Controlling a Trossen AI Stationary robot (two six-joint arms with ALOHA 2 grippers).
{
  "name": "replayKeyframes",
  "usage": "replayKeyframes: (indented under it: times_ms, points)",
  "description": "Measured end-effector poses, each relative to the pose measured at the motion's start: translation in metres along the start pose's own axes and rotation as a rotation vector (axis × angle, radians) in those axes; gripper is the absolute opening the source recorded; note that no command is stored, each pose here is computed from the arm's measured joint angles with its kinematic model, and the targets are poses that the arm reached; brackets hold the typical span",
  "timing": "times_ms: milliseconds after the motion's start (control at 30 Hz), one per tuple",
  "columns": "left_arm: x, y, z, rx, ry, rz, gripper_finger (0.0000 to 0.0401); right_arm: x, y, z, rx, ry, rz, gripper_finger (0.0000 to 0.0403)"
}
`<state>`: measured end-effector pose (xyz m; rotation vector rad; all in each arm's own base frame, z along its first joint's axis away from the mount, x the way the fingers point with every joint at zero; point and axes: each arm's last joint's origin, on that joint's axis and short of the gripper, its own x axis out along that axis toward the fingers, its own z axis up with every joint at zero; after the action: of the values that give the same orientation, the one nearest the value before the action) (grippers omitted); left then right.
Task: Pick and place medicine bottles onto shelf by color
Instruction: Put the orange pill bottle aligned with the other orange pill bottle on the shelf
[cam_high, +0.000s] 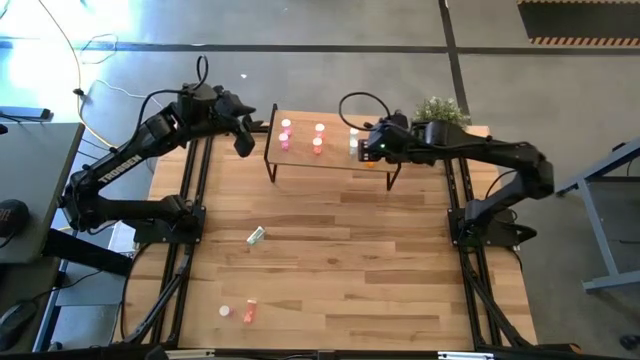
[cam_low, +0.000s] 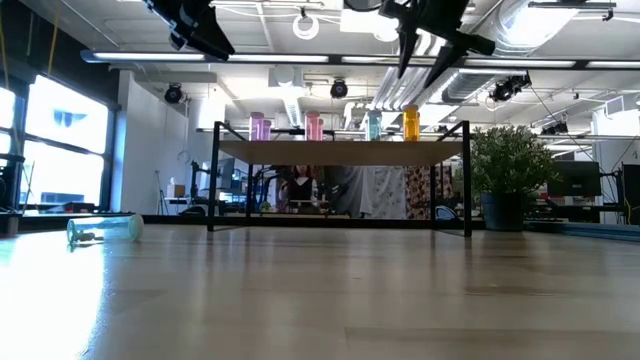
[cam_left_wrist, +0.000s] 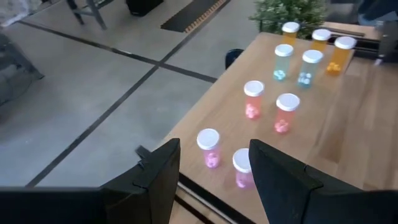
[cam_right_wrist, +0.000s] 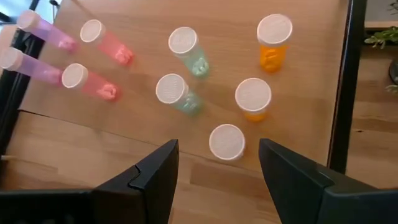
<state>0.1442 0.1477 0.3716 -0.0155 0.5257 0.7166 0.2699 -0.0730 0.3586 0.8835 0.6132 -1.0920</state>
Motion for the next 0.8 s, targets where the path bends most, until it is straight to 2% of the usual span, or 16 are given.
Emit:
replayKeyframes:
  times_ms: [800]
  points:
    - [0.0,0.0,-0.001,0.0,0.007,-0.006,0.0184,0.052,0.013,-0.017,-0.021,0.05,-0.205,0.0213]
